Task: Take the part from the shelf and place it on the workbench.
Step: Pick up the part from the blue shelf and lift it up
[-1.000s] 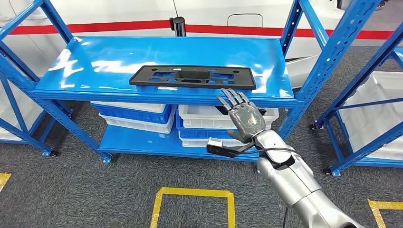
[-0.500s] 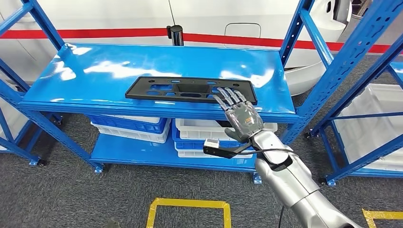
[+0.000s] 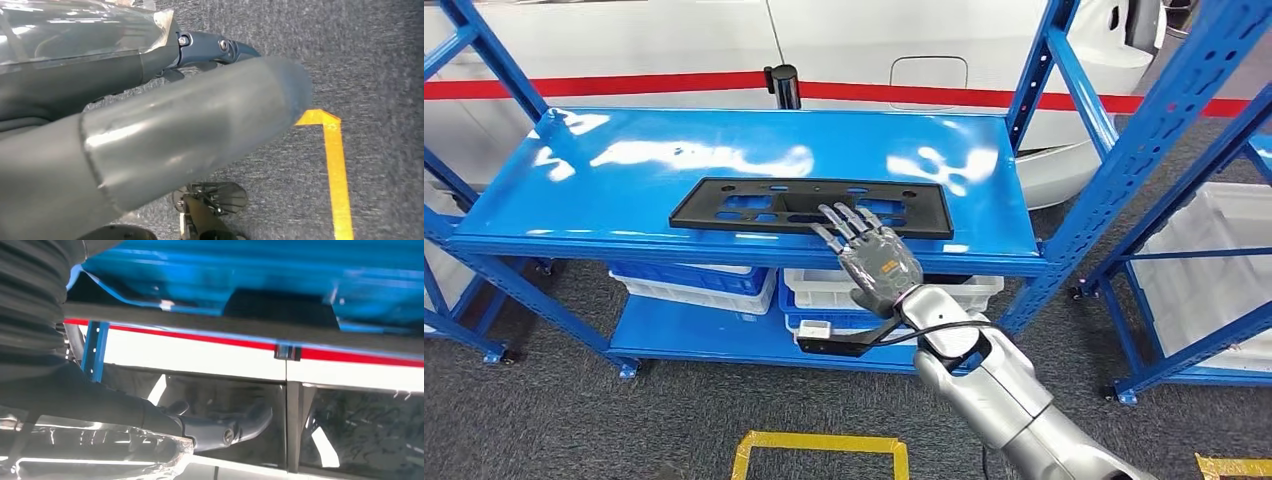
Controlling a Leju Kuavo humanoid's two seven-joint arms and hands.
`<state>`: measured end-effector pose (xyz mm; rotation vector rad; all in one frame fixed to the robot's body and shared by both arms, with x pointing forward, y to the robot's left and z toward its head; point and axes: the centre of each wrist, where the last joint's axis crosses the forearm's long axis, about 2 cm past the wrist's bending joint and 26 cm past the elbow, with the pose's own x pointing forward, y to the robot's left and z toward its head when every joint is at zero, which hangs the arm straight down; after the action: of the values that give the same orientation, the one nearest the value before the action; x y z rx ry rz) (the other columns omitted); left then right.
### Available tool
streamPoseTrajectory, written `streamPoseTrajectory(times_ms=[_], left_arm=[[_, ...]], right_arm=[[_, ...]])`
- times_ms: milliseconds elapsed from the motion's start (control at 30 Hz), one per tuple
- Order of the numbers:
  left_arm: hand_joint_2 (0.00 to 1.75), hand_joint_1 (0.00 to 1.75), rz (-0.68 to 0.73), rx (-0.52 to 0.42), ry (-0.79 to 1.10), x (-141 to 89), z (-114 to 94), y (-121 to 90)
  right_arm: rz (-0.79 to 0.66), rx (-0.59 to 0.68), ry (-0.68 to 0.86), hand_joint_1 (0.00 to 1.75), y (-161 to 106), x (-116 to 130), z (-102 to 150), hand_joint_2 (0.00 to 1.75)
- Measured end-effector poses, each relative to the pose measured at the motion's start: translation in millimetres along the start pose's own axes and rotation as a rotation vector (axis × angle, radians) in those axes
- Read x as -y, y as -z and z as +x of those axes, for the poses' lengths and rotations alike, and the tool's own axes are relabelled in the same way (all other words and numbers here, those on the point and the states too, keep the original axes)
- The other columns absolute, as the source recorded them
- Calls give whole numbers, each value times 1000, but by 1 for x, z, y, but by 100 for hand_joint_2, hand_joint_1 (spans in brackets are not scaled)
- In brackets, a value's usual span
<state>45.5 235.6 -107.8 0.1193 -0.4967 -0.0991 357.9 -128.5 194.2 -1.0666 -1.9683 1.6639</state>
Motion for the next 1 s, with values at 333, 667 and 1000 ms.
streamPoseTrajectory(times_ms=[333, 667, 1000], left_arm=[[0, 0, -13, 5, 9, 1, 1, 0], [0, 0, -22, 8, 13, 2, 3, 1], [0, 0, -25, 11, 11, 5, 5, 1]], right_arm=[[2, -3, -41, 0, 5, 1, 11, 175], [45, -15, -80, 0, 6, -8, 15, 175], [57, -34, -110, 0, 20, -8, 12, 175]])
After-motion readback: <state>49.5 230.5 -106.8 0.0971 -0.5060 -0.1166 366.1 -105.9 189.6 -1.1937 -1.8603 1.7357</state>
